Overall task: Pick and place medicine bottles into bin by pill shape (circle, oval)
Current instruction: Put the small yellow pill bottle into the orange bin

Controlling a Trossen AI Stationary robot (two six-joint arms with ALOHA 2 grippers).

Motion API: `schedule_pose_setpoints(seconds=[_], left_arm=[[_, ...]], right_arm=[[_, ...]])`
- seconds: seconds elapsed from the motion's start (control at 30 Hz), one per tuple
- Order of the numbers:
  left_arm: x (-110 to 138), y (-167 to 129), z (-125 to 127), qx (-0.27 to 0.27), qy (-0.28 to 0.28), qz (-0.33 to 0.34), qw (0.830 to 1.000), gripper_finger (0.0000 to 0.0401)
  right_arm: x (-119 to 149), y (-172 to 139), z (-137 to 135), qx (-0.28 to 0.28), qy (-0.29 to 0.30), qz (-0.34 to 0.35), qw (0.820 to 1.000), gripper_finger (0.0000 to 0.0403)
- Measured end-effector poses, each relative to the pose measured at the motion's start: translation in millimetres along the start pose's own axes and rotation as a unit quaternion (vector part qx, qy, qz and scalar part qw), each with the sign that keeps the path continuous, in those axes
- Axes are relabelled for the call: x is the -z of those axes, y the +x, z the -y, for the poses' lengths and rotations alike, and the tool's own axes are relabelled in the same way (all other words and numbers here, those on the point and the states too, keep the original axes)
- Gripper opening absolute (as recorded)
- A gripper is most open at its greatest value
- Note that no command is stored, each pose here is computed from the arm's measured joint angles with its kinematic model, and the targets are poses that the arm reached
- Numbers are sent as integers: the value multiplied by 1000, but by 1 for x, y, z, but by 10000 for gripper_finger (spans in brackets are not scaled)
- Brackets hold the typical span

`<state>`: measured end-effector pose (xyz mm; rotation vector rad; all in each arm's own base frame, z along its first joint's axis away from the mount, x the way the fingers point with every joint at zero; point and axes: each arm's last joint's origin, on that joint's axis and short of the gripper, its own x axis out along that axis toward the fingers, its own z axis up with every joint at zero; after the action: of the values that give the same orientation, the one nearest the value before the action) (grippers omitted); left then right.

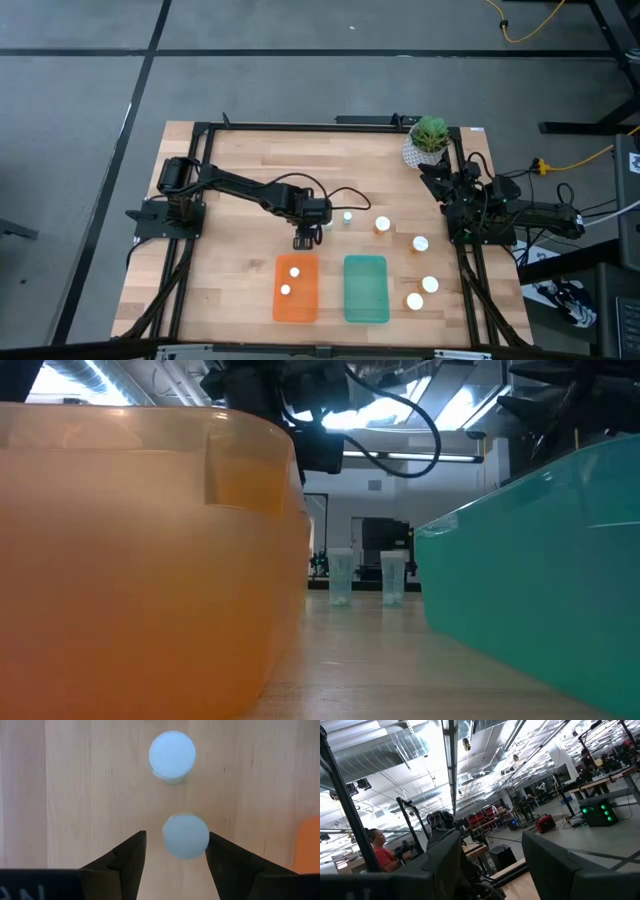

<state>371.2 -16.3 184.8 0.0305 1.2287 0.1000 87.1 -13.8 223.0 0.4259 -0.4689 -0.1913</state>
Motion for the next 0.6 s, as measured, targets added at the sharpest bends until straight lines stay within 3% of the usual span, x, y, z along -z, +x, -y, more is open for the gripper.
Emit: schedule_pose_setpoints(seconds=[0.6], left_arm=[[-6, 4, 2, 8, -4, 29, 1000, 193]], right_arm=[[2, 0, 1, 6, -3, -12, 1000, 213]])
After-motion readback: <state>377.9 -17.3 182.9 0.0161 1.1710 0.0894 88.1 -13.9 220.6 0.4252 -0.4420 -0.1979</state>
